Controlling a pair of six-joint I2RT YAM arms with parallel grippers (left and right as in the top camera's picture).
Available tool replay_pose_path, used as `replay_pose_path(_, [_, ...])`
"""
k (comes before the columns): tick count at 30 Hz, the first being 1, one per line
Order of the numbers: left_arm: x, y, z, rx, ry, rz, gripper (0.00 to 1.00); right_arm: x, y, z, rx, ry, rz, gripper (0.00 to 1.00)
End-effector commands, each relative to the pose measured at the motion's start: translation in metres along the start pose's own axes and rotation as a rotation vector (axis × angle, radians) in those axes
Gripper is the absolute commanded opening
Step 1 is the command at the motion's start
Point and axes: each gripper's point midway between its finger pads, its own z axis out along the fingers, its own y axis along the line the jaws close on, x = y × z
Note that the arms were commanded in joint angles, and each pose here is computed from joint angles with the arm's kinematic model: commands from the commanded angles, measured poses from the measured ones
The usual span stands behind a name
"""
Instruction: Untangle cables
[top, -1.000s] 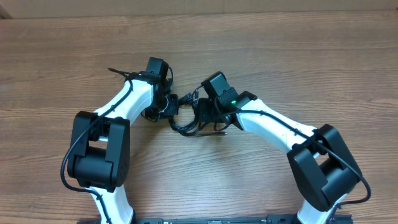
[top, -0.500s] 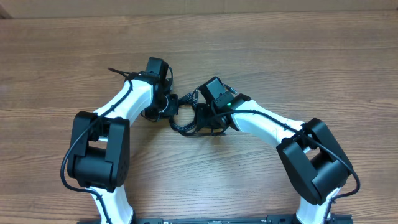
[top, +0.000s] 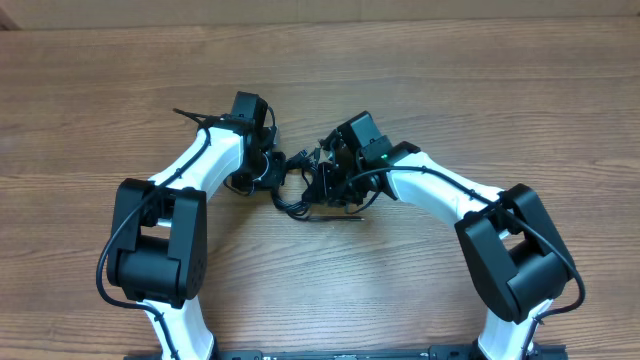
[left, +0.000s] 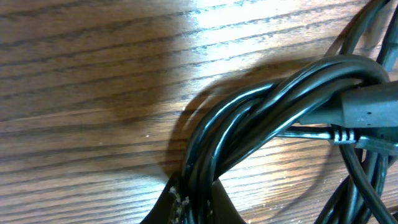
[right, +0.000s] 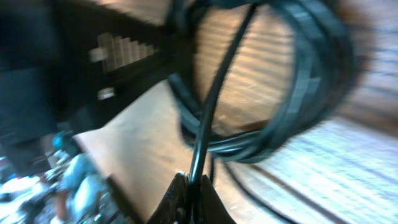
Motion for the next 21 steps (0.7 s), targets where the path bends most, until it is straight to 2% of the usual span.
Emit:
replay_pose_path(1, [-0.007,-0.008,-0.008,0.059,-0.022,0.04,0.04,0.008,0.059,-0.024,-0.226,0.047,-0.145,0.04])
replay_pose_path(6, [-0.011,-0.018,-0.016,0.163,-0.032,0.083,0.04,0.012,0.079,-0.032,-0.311,0.053,-0.244,0.04])
replay_pose_path(16, [-0.027,0.0,-0.035,0.293,-0.087,-0.004,0.04,0.013,0.134,-0.065,-0.537,0.017,-0.475,0.04])
replay_pose_path(21, [-0.024,-0.012,-0.037,0.345,-0.087,0.064,0.04,0.007,0.155,-0.082,-0.578,-0.054,-0.572,0.04])
